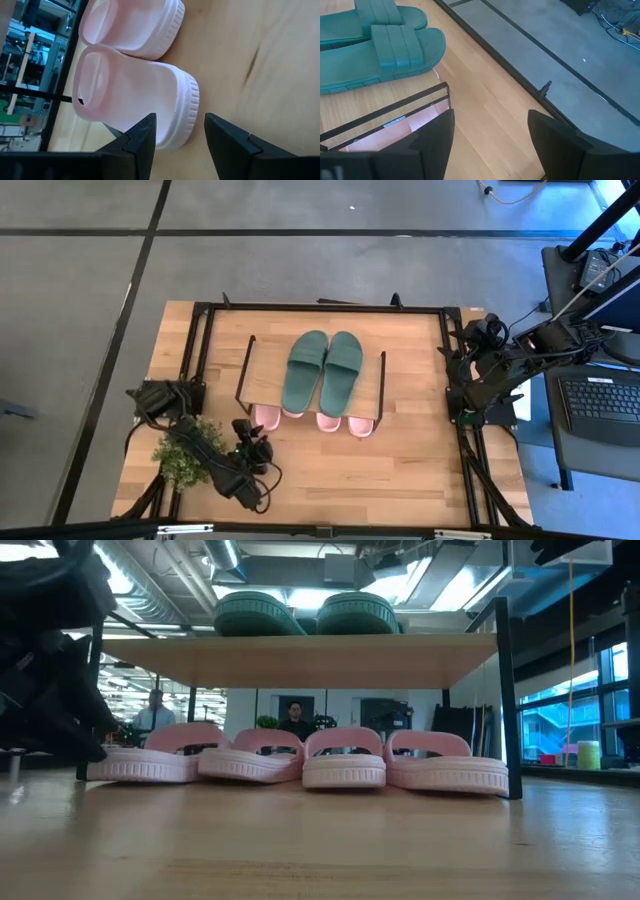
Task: Pick and place slides into the shelf
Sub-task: Put the pink slide under the shelf
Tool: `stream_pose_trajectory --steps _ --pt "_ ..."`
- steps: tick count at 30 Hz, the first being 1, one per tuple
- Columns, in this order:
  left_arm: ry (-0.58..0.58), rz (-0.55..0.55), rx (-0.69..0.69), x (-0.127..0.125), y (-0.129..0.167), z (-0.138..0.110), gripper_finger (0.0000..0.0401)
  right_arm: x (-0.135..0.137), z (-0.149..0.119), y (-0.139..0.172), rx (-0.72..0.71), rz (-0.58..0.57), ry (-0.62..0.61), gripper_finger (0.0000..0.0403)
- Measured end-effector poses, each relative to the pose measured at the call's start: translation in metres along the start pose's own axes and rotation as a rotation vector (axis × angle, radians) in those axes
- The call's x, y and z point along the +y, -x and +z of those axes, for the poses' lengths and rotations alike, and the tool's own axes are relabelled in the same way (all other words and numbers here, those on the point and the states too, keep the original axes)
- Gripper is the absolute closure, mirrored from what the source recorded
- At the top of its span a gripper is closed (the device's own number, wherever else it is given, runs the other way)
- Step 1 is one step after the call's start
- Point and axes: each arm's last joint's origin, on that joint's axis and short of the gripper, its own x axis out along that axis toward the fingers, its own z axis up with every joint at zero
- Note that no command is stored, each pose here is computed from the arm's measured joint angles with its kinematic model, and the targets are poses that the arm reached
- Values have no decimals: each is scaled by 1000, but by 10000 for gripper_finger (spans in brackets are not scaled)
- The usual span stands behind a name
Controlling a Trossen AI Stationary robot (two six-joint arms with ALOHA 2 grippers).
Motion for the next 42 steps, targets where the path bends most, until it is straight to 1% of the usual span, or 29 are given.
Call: stream_pose_trajectory --steps 11,16,23,34,42 --pt "9 33 53 6 -16 3 242 0 0 0 0 0 0 150" --pt "-29 47 74 9 -23 6 242 0 0 0 0 0 0 150" --pt "-10 67 154 17 -35 11 242 0 0 0 0 0 1 150" --pt "29 99 211 26 -52 20 242 0 0 0 0 -1 5 150" --pt "45 110 229 30 -58 23 242 0 0 0 0 -1 4 150"
